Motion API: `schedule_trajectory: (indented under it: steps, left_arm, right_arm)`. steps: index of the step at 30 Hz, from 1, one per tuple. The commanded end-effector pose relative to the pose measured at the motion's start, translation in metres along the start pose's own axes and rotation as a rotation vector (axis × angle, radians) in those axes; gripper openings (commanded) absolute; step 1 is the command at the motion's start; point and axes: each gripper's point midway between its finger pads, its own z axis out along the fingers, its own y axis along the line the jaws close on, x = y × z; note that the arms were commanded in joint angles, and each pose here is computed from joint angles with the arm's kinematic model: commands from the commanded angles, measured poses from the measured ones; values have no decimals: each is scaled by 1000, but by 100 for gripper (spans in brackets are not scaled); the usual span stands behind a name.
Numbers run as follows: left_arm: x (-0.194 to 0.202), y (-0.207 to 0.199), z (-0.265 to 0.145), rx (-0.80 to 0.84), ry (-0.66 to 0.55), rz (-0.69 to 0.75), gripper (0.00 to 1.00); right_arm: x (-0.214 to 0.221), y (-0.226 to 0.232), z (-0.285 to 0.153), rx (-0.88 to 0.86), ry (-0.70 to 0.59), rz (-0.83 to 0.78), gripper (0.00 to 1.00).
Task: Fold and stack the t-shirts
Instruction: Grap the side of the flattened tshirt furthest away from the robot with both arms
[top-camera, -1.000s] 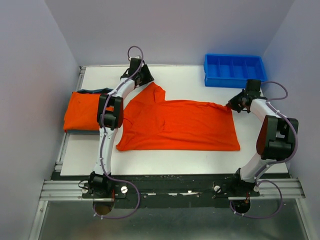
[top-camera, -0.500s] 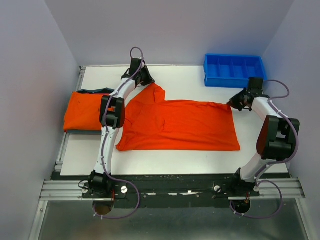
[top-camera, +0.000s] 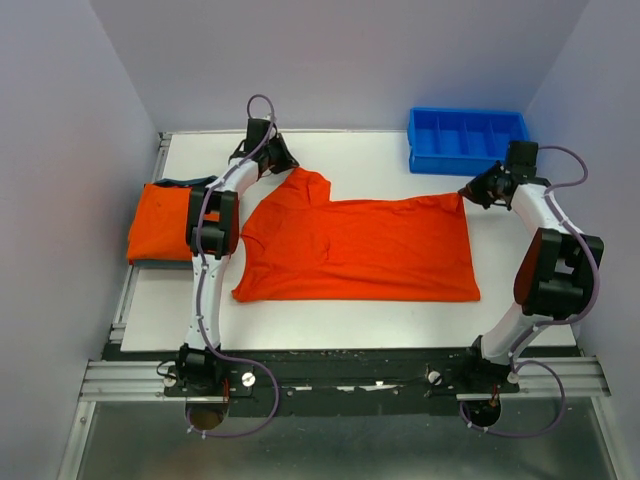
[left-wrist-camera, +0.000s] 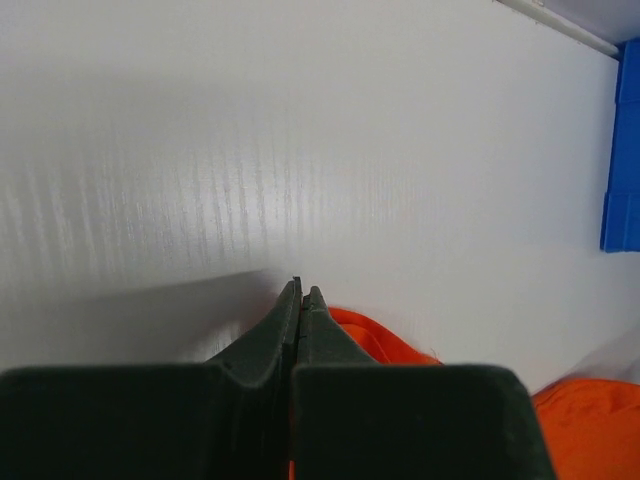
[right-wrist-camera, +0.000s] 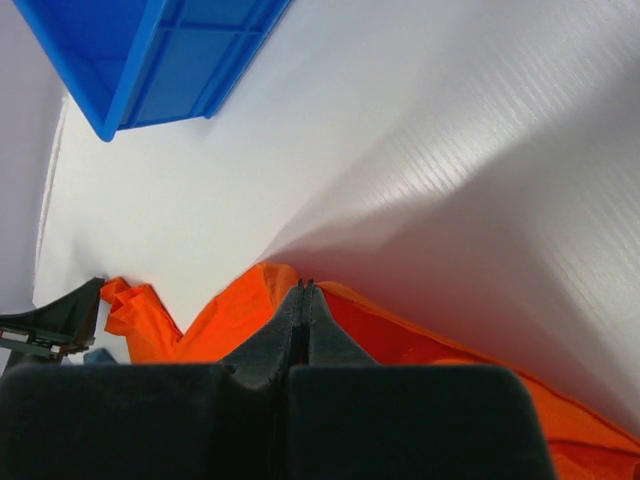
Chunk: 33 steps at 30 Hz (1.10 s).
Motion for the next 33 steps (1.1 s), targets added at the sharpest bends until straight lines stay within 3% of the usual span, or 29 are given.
schedule_trajectory:
  steps: [1, 15, 33]
  left_arm:
    - [-36, -39, -34, 97, -98, 71, 0]
    - [-23, -74, -87, 132, -121, 149, 0]
    - [10, -103, -190, 75, -184, 222, 0]
  right_arm:
    - [6, -4, 0, 1, 61, -1, 1]
    - [21, -27, -8, 12, 105, 2, 1]
    - [26, -54, -28, 73, 79, -52, 1]
